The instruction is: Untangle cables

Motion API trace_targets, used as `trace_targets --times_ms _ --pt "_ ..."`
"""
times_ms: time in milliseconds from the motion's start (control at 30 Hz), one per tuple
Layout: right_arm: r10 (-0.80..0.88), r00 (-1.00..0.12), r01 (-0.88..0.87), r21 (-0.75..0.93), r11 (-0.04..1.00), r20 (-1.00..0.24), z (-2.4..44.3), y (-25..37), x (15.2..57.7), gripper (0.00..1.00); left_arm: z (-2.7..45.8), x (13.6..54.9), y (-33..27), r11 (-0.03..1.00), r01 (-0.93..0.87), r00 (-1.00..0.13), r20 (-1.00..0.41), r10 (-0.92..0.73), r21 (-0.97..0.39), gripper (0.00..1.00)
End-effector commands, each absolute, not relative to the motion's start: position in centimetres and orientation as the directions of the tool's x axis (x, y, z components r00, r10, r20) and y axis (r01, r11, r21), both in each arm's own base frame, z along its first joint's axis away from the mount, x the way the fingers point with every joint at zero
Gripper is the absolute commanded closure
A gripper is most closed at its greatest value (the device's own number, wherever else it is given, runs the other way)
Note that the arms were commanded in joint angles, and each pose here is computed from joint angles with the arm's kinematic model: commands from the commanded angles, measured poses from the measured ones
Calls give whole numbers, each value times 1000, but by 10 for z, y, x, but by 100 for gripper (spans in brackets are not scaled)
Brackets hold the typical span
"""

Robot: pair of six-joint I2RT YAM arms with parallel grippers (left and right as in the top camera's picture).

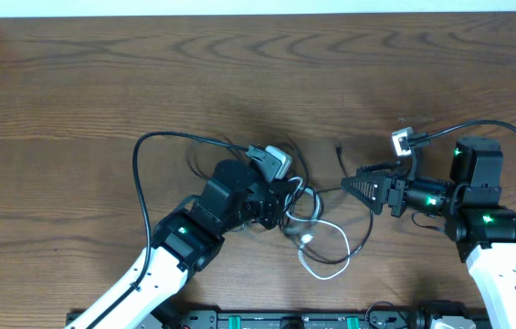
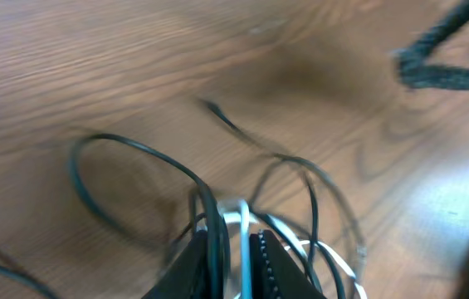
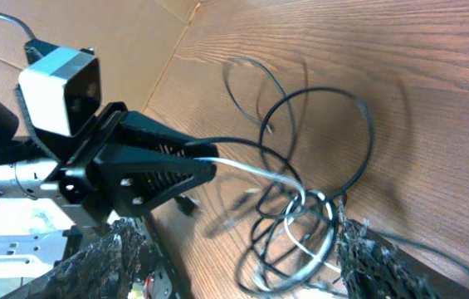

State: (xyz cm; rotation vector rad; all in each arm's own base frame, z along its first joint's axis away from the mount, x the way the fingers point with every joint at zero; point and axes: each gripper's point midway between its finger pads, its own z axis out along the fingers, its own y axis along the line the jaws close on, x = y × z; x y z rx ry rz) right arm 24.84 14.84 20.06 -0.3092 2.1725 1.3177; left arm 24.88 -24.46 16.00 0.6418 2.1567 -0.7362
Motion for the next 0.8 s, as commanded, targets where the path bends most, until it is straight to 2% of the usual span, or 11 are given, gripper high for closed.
trace_targets --times_ms 0,400,500,600,767 --pt "73 -787 -513 716 475 -612 209 153 246 26 155 260 -233 769 593 -586 -783 211 -237 77" --pt "74 -791 -504 716 483 -607 207 152 247 25 139 250 -225 782 577 -637 -729 251 -235 77" --pt "76 -799 -488 718 497 -597 204 150 247 24 128 242 -219 790 567 -669 -690 276 -233 68" --pt "82 -807 -461 710 533 -585 197 147 249 23 115 233 -212 800 554 -707 -639 305 -230 67" --pt "82 -807 -459 710 534 -584 197 147 249 23 94 224 -205 815 536 -754 -560 343 -223 66"
